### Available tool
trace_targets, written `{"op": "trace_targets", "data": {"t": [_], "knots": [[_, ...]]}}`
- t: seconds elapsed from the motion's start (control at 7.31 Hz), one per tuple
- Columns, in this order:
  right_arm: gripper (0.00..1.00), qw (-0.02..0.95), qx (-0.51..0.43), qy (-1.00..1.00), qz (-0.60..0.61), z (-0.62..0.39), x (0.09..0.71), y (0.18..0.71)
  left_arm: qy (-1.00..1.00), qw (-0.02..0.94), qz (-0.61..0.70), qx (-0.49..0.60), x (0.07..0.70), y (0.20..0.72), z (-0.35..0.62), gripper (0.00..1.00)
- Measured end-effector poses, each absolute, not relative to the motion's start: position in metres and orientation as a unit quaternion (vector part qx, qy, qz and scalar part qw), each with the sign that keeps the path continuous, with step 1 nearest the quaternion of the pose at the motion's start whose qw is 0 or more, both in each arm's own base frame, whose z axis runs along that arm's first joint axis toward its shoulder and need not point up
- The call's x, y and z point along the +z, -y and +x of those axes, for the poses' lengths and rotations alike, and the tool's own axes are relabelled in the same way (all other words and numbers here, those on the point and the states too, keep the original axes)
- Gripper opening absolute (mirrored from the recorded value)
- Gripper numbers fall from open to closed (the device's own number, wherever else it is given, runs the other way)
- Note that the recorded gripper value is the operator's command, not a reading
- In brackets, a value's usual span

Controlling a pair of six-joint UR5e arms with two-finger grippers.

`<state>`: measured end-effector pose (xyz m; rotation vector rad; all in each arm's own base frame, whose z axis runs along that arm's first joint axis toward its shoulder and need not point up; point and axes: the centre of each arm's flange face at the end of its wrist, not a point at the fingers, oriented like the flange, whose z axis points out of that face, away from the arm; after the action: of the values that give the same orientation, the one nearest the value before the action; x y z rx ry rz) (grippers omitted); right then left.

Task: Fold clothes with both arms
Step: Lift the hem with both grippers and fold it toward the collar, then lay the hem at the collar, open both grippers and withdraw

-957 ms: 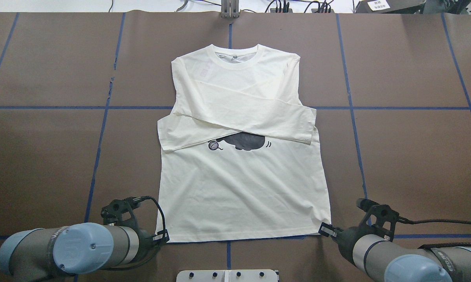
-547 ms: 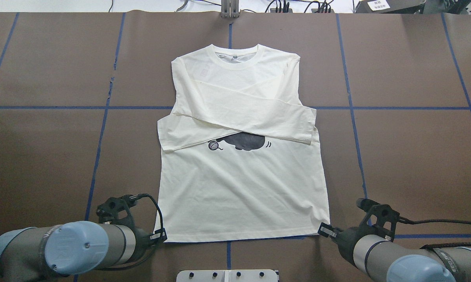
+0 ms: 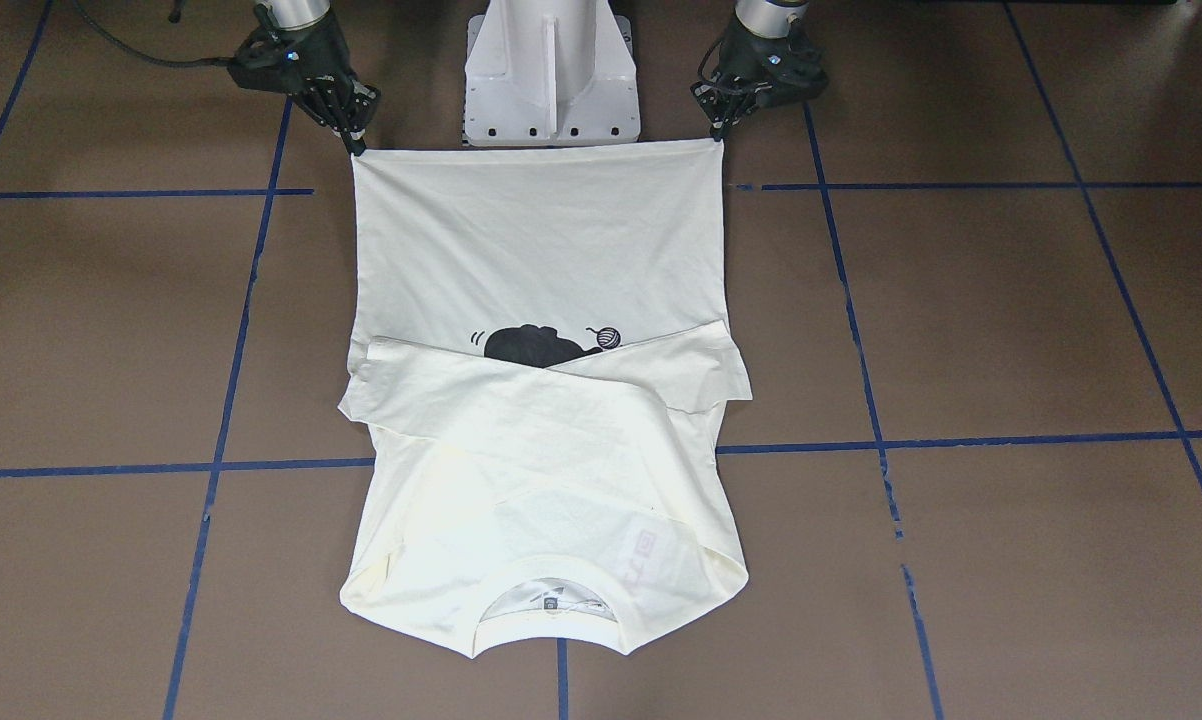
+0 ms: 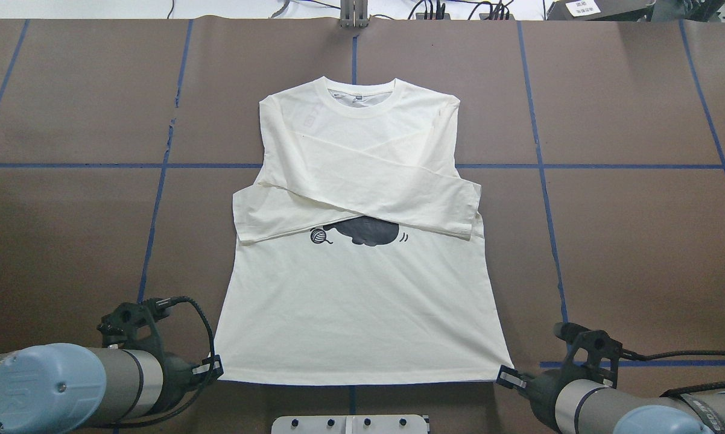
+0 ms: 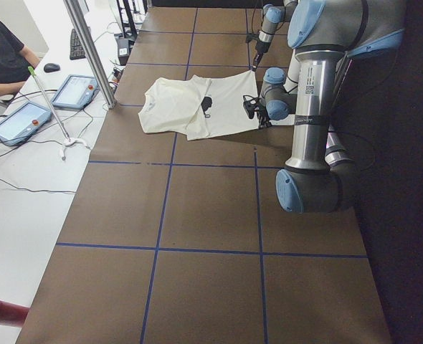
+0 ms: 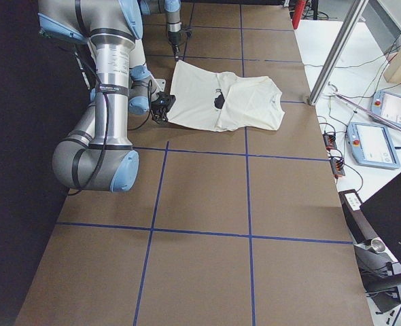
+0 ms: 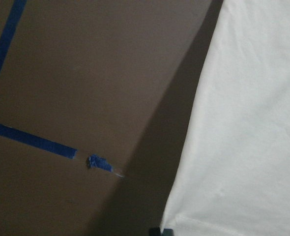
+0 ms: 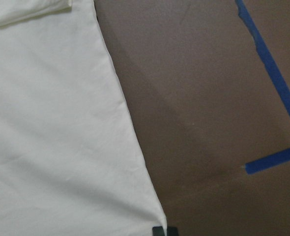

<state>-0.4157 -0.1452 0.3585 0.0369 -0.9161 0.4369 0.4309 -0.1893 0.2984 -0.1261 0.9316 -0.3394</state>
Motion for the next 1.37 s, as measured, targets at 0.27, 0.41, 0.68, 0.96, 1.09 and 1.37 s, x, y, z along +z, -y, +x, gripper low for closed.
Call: {"op": "trace_targets", "data": {"t": [0.27, 0.41, 0.68, 0.96, 1.09, 1.37], "knots": [[0.00, 0.866, 0.205, 0.455, 0.010, -0.403, 0.340, 0.142, -0.477, 0.861, -0.059, -0.166, 0.269, 0.197, 0.412, 0.00], [0.00, 0.858, 0.217, 0.465, 0.011, -0.393, 0.328, 0.155, -0.493, 0.851, -0.044, -0.175, 0.256, 0.223, 0.399, 0.00], [0.00, 0.843, 0.249, 0.476, -0.003, -0.386, 0.315, 0.213, -0.506, 0.844, 0.005, -0.179, 0.244, 0.309, 0.369, 0.00], [0.00, 0.836, 0.277, 0.474, -0.020, -0.392, 0.300, 0.330, -0.484, 0.854, 0.045, -0.185, 0.251, 0.416, 0.378, 0.00], [0.00, 0.845, 0.280, 0.456, -0.009, -0.396, 0.294, 0.396, -0.470, 0.860, 0.063, -0.191, 0.257, 0.467, 0.386, 0.00], [0.00, 0.868, 0.282, 0.408, 0.017, -0.407, 0.301, 0.502, -0.462, 0.858, 0.089, -0.207, 0.289, 0.550, 0.402, 0.00]]}}
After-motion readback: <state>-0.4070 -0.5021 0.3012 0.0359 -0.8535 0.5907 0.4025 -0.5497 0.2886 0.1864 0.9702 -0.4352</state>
